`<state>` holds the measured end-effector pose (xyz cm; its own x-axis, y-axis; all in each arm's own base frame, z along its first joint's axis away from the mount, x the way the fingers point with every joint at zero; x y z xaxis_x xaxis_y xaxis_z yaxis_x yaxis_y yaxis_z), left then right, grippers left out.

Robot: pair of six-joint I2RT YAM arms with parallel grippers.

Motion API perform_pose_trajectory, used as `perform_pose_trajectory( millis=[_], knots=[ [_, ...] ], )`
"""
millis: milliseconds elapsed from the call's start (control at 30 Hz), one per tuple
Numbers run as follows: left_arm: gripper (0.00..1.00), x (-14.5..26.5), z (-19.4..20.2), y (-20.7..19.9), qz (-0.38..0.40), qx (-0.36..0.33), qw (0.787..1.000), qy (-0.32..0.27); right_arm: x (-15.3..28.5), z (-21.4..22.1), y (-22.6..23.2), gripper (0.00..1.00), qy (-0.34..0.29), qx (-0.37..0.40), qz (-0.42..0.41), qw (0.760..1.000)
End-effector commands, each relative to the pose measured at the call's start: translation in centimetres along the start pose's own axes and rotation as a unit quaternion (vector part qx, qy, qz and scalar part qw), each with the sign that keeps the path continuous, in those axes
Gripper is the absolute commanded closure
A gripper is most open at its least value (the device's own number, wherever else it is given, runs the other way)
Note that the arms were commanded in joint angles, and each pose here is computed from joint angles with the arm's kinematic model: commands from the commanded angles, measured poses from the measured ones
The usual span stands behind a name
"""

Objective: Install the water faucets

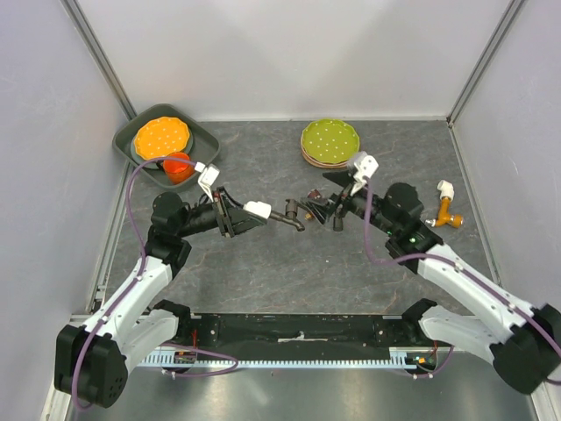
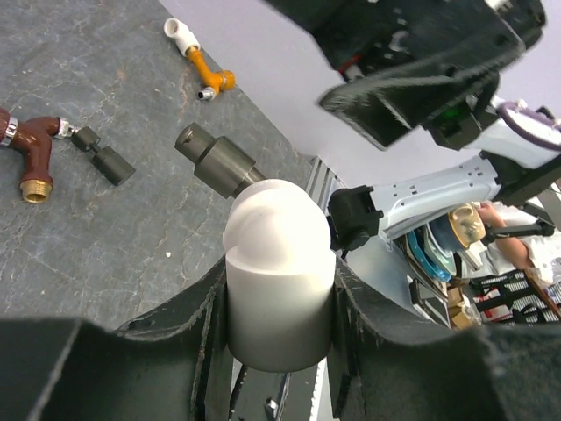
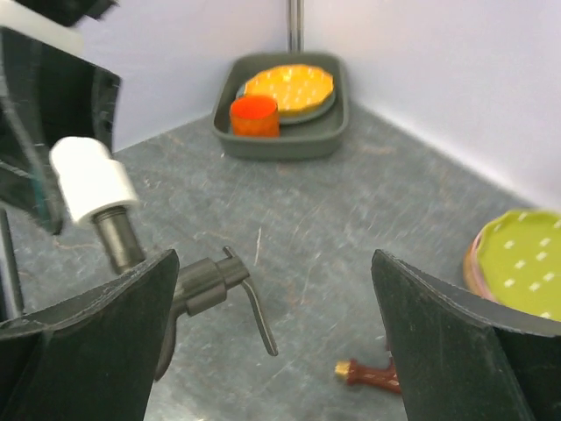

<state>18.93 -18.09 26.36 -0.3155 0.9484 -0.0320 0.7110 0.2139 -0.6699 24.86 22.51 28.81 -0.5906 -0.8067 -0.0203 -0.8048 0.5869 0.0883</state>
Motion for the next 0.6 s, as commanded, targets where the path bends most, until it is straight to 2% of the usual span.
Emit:
perform_pose_trajectory(
  millis=[0,100,200,367,567],
  knots=[
    [0.98,-0.2,-2.5,-1.3,0.001,-0.034,0.999,-0.035,1.7,-1.0,1.9,0.02,-0.04,0.141,-0.062,0.987],
    [0.98,-0.2,-2.6,-0.9,-0.007,-0.025,0.999,-0.039,1.7,0.1,4.4,0.02,-0.039,0.196,-0.109,0.974],
    [0.98,-0.1,-2.7,-0.5,-0.014,-0.013,0.999,-0.041,1.0,1.1,6.5,0.02,-0.017,0.249,-0.117,0.961],
    [0.98,0.1,-2.8,-0.4,-0.01,0.002,0.999,-0.042,-0.4,1.9,6.6,0.02,0.009,0.305,-0.05,0.951],
    [0.98,0.1,-2.7,-0.6,0.001,0.003,0.999,-0.036,-1.6,2.9,5.7,0.02,-0.002,0.334,0.017,0.943]
  ],
)
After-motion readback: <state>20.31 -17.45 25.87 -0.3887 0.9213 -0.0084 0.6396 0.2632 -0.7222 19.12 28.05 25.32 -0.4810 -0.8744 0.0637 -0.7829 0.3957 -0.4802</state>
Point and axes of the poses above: each gripper's point midway between its finger pads, its own x axis back along the fingers, its own y axis along the line the jaws close on, z = x × y, the point moved 5 cm from there along x, back along the fingers
